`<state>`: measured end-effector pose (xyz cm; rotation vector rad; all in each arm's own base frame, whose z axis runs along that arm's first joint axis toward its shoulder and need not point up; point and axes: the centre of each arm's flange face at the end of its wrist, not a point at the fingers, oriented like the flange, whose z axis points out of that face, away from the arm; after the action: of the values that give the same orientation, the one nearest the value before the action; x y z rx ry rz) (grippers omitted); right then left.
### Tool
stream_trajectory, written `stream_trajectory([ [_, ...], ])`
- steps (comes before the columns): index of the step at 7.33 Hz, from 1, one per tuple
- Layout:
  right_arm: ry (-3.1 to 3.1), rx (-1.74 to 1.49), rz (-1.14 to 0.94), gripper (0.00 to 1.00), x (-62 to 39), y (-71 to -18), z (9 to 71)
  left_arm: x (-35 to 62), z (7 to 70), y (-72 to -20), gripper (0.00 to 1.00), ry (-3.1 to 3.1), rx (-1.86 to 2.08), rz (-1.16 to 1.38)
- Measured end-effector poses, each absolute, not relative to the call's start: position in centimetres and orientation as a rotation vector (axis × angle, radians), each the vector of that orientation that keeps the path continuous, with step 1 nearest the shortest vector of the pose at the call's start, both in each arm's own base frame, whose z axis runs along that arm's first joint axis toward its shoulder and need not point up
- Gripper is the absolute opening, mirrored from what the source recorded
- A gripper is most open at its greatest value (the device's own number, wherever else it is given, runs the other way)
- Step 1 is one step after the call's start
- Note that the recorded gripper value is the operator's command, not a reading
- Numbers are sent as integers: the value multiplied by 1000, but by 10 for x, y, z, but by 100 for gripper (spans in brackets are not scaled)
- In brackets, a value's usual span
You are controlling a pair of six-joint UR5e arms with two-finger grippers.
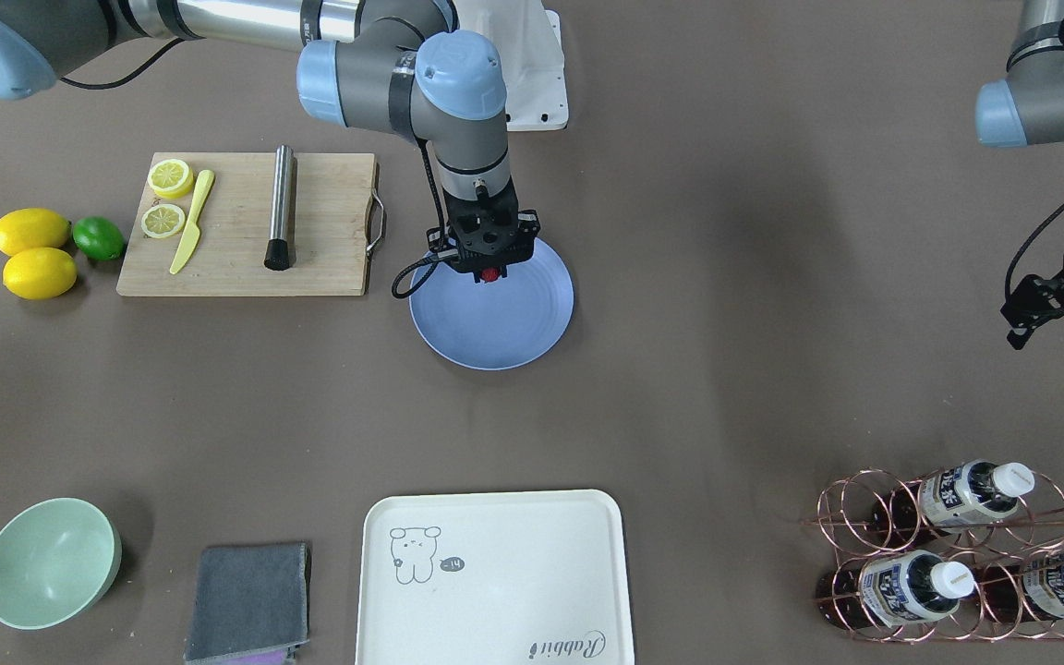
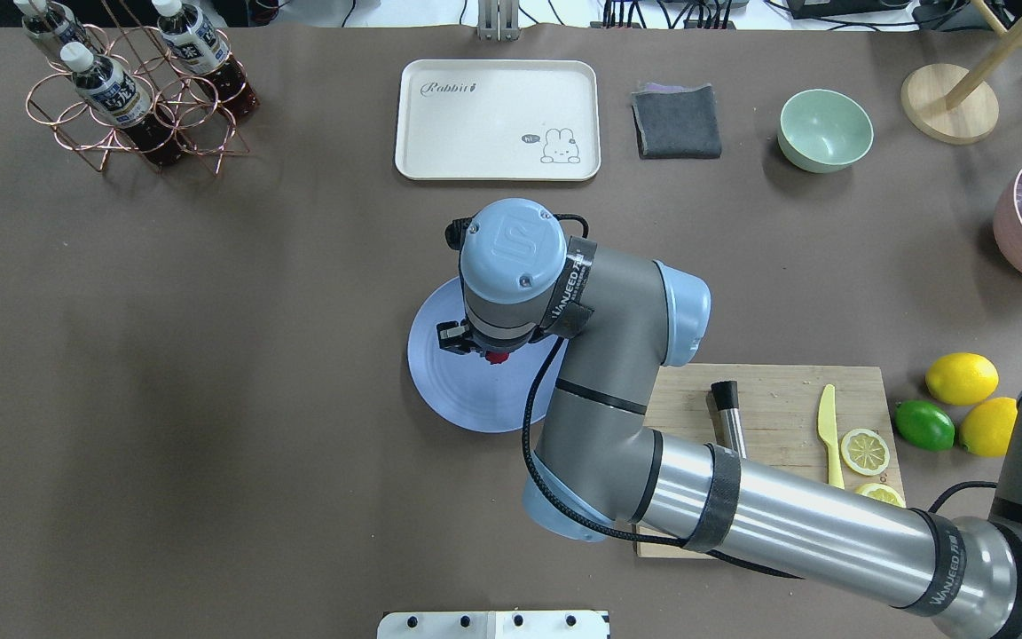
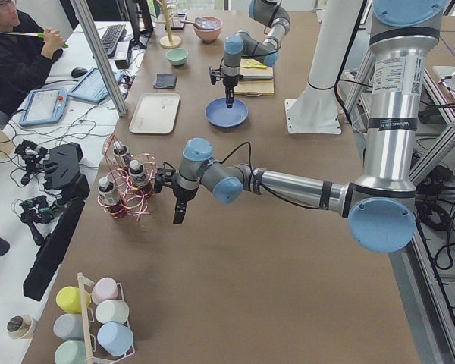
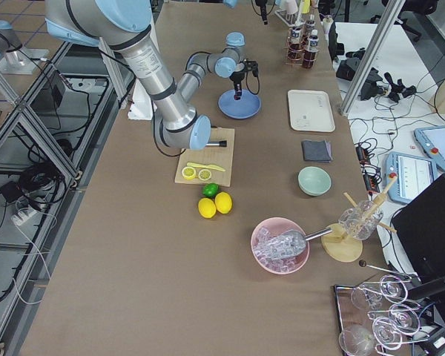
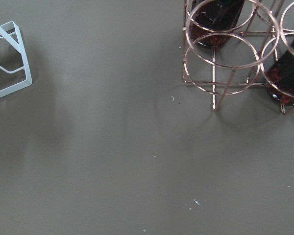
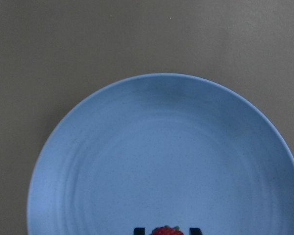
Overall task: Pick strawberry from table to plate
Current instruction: 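Carry the strawberry with the right gripper over the blue plate while the left withdraws, then lower the strawberry onto the plate and open the right gripper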
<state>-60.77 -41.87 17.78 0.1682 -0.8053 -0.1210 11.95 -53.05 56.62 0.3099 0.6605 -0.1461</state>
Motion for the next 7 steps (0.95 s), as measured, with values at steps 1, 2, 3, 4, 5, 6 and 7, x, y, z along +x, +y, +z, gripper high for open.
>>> stream_trajectory([
  [1,-795,186,-119,0,-618,-423,192,115,570,-532,98,660,307,-140],
  [2,-805,212,-116,0,-628,-432,206,114,571,-533,98,659,306,-138],
  [3,-821,230,-111,0,-633,-440,213,114,572,-533,98,659,304,-137],
  [4,-830,235,-107,0,-635,-443,215,114,573,-533,98,658,304,-137],
  [5,-835,234,-105,17,-635,-444,215,114,573,-534,98,658,303,-137],
  [6,-836,232,-103,99,-632,-443,211,114,574,-534,98,657,302,-137],
  [7,-834,229,-101,100,-625,-440,201,115,577,-535,98,656,299,-137],
])
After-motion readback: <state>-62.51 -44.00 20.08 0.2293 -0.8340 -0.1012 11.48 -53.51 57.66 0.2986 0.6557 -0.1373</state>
